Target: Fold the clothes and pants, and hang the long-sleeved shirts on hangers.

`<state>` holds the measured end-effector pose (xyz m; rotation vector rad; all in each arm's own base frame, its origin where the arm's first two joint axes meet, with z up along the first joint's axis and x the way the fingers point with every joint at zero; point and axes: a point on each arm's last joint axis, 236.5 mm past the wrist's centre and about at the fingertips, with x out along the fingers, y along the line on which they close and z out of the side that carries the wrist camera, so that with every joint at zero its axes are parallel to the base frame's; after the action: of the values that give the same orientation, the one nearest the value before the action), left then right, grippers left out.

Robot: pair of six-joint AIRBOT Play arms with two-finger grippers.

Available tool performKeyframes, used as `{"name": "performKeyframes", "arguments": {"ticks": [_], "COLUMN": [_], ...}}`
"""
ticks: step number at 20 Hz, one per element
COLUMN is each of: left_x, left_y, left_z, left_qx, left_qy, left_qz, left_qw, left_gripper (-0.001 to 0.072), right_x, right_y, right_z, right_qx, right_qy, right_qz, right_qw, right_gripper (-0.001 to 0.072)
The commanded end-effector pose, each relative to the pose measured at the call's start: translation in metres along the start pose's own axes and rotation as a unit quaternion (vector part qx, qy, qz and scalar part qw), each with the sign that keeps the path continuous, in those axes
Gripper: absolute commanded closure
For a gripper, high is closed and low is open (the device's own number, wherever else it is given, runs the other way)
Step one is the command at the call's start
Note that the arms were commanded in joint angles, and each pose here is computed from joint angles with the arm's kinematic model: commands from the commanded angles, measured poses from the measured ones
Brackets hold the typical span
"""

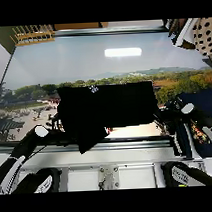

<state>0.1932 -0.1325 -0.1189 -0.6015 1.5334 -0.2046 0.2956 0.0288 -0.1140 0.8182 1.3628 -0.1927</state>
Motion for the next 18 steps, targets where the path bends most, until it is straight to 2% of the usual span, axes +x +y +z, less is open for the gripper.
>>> {"name": "performKeyframes", "arguments": {"ticks": [1, 5, 6, 8, 11, 13, 15, 18], "left_x": [0.002, -0.008, -0.018, -0.042, -0.059, -0.051, -0.036, -0.012], "left_y": [-0.001, -0.004, -0.007, -0.006, 0.033, 0.046, 0.041, 0.024], "left_z": [-0.002, 0.004, 0.010, 0.027, 0.029, 0.020, 0.012, 0.002], "left_qx": [-0.003, -0.009, -0.014, -0.027, -0.058, -0.100, -0.124, -0.105], "left_qy": [0.002, 0.004, 0.002, -0.033, -0.074, -0.074, -0.059, -0.009], "left_qz": [0.002, -0.003, -0.011, -0.023, 0.013, 0.005, -0.017, -0.021], "left_qw": [1.000, 1.000, 1.000, 0.999, 0.995, 0.992, 0.990, 0.994], "left_gripper": [0.0388, 0.0405, 0.0369, 0.0142, 0.0138, 0.0138, 0.0138, 0.0139], "right_x": [0.000, 0.000, 0.000, 0.000, 0.000, 0.000, 0.000, 0.000], "right_y": [0.000, 0.000, 0.000, 0.000, 0.000, 0.000, 0.000, 0.000], "right_z": [-0.002, -0.003, -0.003, -0.003, -0.003, -0.003, -0.002, -0.002], "right_qx": [-0.006, -0.006, -0.006, -0.006, -0.007, -0.006, -0.006, -0.006], "right_qy": [0.003, 0.006, 0.006, 0.006, 0.006, 0.006, 0.004, 0.004], "right_qz": [0.000, 0.000, 0.000, -0.001, -0.001, -0.001, 0.000, 0.000], "right_qw": [1.000, 1.000, 1.000, 1.000, 1.000, 1.000, 1.000, 1.000], "right_gripper": [0.0698, 0.0698, 0.0698, 0.0698, 0.0698, 0.0698, 0.0698, 0.0698]}}
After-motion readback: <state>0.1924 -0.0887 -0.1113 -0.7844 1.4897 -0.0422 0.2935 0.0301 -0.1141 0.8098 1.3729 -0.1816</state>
